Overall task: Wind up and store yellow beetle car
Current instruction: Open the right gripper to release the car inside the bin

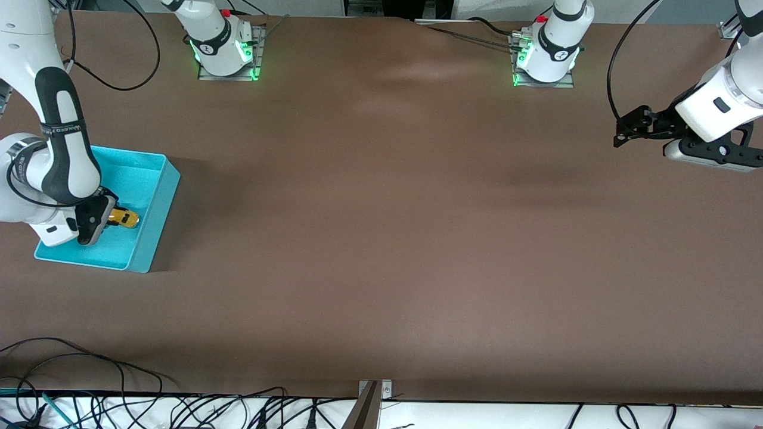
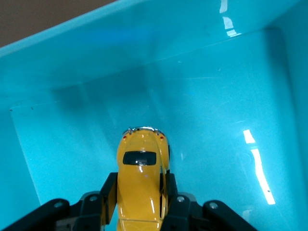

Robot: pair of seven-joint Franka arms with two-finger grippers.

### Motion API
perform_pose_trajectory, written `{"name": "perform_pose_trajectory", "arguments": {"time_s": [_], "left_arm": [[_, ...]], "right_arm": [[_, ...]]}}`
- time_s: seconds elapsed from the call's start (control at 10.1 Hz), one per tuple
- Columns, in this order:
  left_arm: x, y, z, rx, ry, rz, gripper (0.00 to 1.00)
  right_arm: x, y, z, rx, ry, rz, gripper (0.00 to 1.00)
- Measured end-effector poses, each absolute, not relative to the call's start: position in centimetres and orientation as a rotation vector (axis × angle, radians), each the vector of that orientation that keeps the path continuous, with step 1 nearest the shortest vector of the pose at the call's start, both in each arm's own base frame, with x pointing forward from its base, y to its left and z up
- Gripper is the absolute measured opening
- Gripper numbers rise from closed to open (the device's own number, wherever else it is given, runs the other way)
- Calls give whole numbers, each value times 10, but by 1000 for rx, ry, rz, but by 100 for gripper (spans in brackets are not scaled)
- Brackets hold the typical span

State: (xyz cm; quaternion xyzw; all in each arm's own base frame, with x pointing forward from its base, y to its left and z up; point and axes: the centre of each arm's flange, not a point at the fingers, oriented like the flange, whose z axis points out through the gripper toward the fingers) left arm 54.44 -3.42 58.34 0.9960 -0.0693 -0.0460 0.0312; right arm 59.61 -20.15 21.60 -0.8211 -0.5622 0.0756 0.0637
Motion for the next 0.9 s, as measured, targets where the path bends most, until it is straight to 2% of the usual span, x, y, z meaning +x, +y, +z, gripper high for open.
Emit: {"name": "perform_pose_trajectory", "arguments": {"time_s": [0.2,0.3,0.4,0.6,0.9], "left_arm": [[545,-32,583,3069,-207,-141,100],[545,-31,583,3069,-204,-141,100],[545,-31,583,3069,-204,-141,100],[545,-31,583,3069,-203,-142,100],[544,-30,583,3069,-203,-144,100]], "right_arm": [[597,-201,215,-2477,-1702,228,44],[598,-200,216,-2477,-1706,222,54],[602,-197,221,-2478,-1714,210,69],[612,-190,251,-2488,-1686,188,93],[633,-165,359,-2631,-1397,189,94]]}}
